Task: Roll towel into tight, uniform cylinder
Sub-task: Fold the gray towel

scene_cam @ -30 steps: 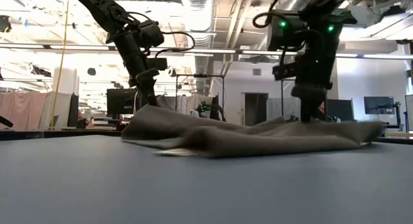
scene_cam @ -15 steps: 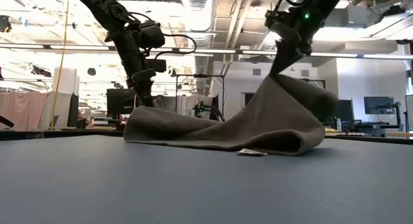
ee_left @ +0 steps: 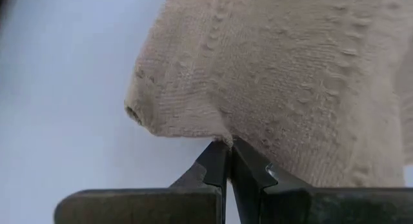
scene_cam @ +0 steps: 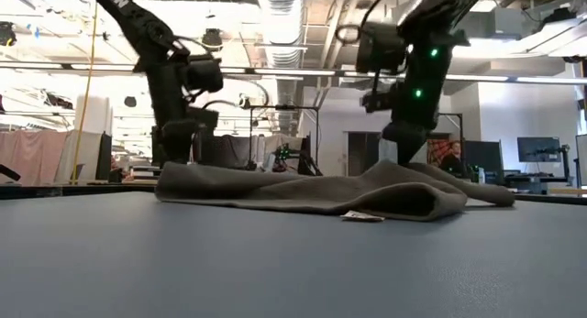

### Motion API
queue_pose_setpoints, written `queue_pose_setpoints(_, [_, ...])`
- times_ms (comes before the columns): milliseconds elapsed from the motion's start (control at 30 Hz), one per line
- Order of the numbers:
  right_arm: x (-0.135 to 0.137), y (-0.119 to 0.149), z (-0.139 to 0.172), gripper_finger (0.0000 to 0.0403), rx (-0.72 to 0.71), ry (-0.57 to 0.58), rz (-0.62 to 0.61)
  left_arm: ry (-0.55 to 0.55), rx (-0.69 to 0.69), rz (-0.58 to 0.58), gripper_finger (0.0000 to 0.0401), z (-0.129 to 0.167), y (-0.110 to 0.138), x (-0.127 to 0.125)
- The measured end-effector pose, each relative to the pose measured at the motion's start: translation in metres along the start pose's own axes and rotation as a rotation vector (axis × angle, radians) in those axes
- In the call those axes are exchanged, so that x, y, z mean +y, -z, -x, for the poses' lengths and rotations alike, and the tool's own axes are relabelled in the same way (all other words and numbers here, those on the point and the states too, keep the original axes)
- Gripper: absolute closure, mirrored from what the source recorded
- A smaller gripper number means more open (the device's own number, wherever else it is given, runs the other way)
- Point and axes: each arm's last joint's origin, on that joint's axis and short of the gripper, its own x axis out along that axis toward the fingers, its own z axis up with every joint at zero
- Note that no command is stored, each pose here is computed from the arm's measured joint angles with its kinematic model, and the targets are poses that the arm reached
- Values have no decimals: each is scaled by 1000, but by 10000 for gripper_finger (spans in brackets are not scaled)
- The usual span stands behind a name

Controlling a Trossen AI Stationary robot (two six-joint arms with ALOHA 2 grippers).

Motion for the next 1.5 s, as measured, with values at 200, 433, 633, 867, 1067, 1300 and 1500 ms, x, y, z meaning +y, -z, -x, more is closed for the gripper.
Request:
queue_pose_setpoints(200, [-10, -1, 13, 329, -10, -185, 9, 5, 39, 52, 401, -16, 21, -4])
queue_pose_setpoints(433, [-10, 10, 71, 271, -174, -317, -22, 11, 34, 43, 401, -19, 24, -11])
queue_pose_setpoints(633, [37, 27, 107, 227, -304, -542, 45, 19, -8, 16, 401, -19, 19, -18])
queue_pose_setpoints(867, [115, 50, 104, 209, -396, -508, 146, 64, -71, -5, 401, -19, 13, -28])
queue_pose_setpoints(1067, [152, 65, 95, 221, -366, -439, 185, 71, -69, -20, 401, -18, 13, -32])
queue_pose_setpoints(1300, [167, 68, 106, 232, -356, -451, 188, 71, -69, -26, 401, -18, 13, -32])
queue_pose_setpoints(1500, [176, 75, 94, 234, -292, -421, 162, 71, -71, -26, 401, -19, 13, -32])
